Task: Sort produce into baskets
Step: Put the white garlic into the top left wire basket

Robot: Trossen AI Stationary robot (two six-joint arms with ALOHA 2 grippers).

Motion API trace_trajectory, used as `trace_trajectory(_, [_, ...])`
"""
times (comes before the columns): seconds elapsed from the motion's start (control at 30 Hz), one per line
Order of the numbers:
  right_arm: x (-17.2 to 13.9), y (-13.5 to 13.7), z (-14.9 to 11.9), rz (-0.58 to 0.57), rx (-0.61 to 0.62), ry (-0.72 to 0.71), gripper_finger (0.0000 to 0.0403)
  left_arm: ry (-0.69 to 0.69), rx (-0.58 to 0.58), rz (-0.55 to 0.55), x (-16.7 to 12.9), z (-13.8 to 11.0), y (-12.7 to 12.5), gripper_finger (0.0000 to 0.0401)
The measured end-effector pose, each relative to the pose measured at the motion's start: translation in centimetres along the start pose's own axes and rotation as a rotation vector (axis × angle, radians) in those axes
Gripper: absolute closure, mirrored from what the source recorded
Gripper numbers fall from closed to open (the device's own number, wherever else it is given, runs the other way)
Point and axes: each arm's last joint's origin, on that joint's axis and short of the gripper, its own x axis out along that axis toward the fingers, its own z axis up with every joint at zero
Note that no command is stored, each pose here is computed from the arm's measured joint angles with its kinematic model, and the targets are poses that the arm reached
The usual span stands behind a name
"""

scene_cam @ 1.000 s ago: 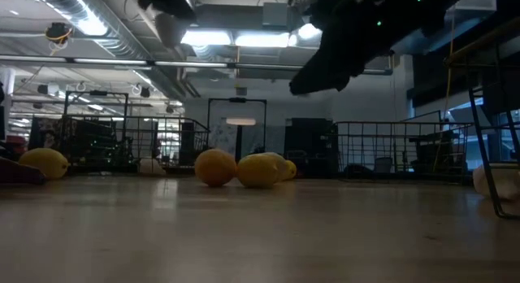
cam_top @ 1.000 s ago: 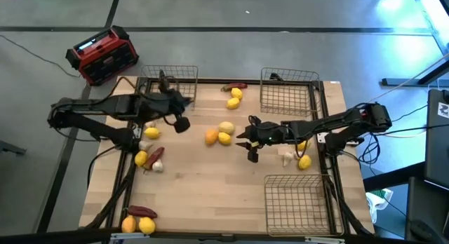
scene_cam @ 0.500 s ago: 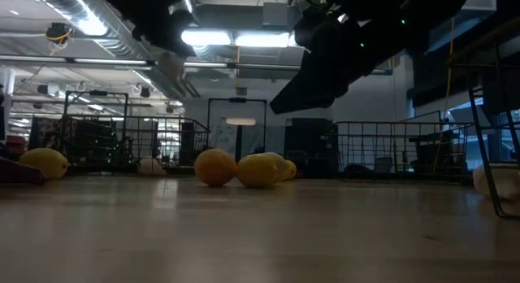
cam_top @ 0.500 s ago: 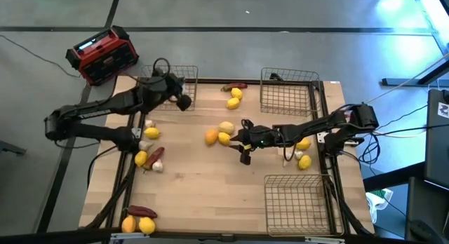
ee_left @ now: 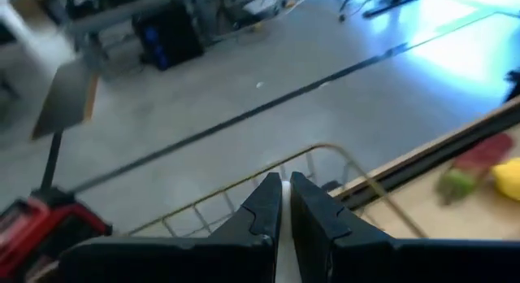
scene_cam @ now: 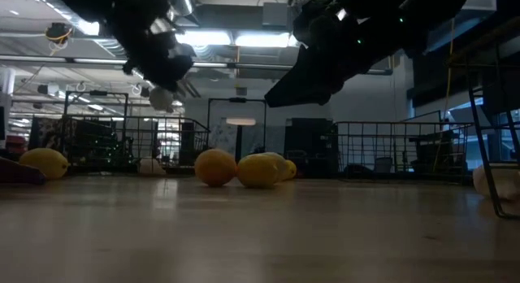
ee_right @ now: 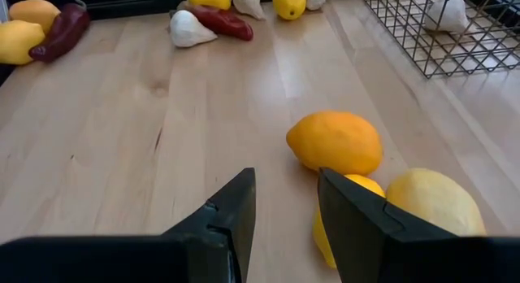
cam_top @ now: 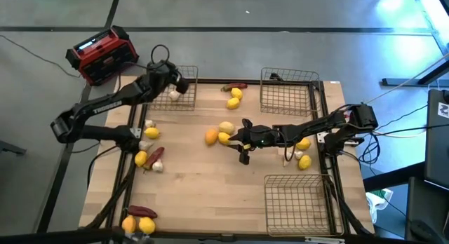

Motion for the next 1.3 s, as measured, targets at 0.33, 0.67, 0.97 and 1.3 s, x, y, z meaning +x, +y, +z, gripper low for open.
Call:
trace_trajectory(0.33, [0.0, 0.0, 0.0, 0.000, 0.000, 0.003, 0.0269, 0.186, -0.115, -0.021, 4.8, -2.4, 1.3, 0.0384])
trace_trajectory(0.67, [0.0, 0.0, 0.0, 0.000, 0.000, 0.003, 0.0269, 0.297, -0.107, 0.028, 6.4, -4.0, 2.0, 0.0384])
trace_trajectory(0.97, [0.0, 0.0, -0.1, -0.001, -0.001, 0.009, 0.0269, 0.368, -0.084, 0.033, 7.0, -6.0, 1.7, 0.0383])
trace_trajectory(1.3, [0.0, 0.0, -0.1, -0.001, -0.001, 0.008, 0.0269, 0.386, -0.061, 0.032, 7.2, -6.4, 1.7, 0.0383])
